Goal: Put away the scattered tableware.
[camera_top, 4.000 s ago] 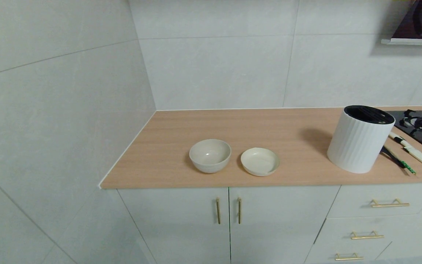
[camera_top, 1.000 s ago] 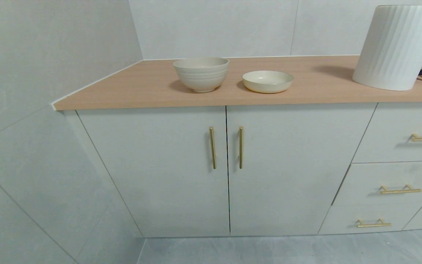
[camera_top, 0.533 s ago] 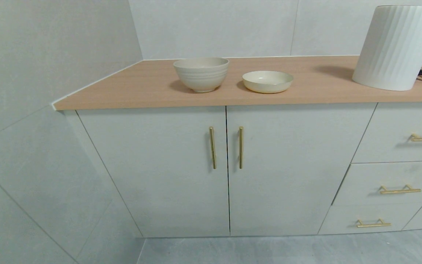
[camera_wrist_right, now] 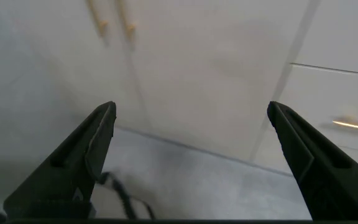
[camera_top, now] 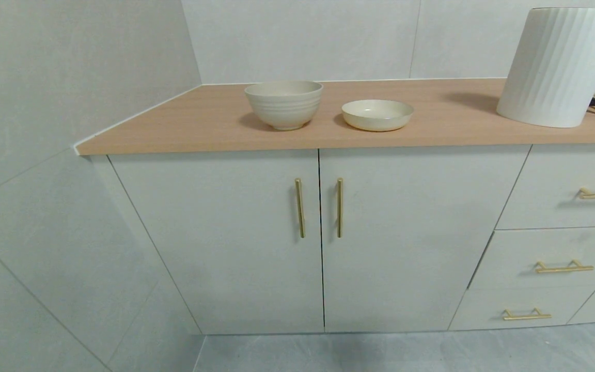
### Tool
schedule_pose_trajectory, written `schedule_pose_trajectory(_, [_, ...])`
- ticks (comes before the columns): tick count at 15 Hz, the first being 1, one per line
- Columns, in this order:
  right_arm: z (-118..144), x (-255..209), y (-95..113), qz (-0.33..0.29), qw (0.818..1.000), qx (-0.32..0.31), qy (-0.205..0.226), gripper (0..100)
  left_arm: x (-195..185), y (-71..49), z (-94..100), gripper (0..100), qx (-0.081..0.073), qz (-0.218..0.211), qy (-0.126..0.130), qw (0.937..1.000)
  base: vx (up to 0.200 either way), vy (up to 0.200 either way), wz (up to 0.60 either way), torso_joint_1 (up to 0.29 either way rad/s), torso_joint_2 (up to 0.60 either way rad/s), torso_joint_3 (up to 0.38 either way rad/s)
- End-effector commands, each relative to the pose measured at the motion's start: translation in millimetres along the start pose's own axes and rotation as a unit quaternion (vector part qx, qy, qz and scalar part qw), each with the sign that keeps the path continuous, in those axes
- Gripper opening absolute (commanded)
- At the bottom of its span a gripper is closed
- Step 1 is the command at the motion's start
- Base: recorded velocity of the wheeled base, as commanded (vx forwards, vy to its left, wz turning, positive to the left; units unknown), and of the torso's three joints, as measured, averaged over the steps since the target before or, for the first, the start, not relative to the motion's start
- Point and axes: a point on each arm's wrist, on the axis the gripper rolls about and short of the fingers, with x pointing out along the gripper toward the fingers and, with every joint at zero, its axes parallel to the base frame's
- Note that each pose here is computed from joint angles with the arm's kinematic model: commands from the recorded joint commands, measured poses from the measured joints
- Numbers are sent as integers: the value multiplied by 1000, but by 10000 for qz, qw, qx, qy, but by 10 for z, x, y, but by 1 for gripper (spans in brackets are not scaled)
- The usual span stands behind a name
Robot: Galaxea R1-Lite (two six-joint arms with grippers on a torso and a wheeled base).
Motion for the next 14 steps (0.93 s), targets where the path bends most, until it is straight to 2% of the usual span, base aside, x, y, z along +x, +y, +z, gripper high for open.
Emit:
schedule_pose_trajectory(1, [109, 563, -9, 679, 9942, 144, 826, 100, 1, 0, 0, 100, -1, 3, 6, 10000, 0, 0, 0, 0, 0, 0])
schedule_pose_trajectory(2, [148, 735, 9, 830, 9916, 134, 979, 100, 1, 0, 0, 100, -1, 3, 6, 10000, 0, 0, 0, 0, 0, 0])
schedule_pose_trajectory(7, [337, 1630, 136, 1266, 9845, 121, 1205, 100, 1, 0, 0, 100, -1, 3, 6, 10000, 0, 0, 0, 0, 0, 0])
schedule_pose_trajectory(14, [350, 2551, 307, 1505, 9821, 57, 1132, 100, 1, 0, 0, 100, -1, 3, 6, 10000, 0, 0, 0, 0, 0, 0])
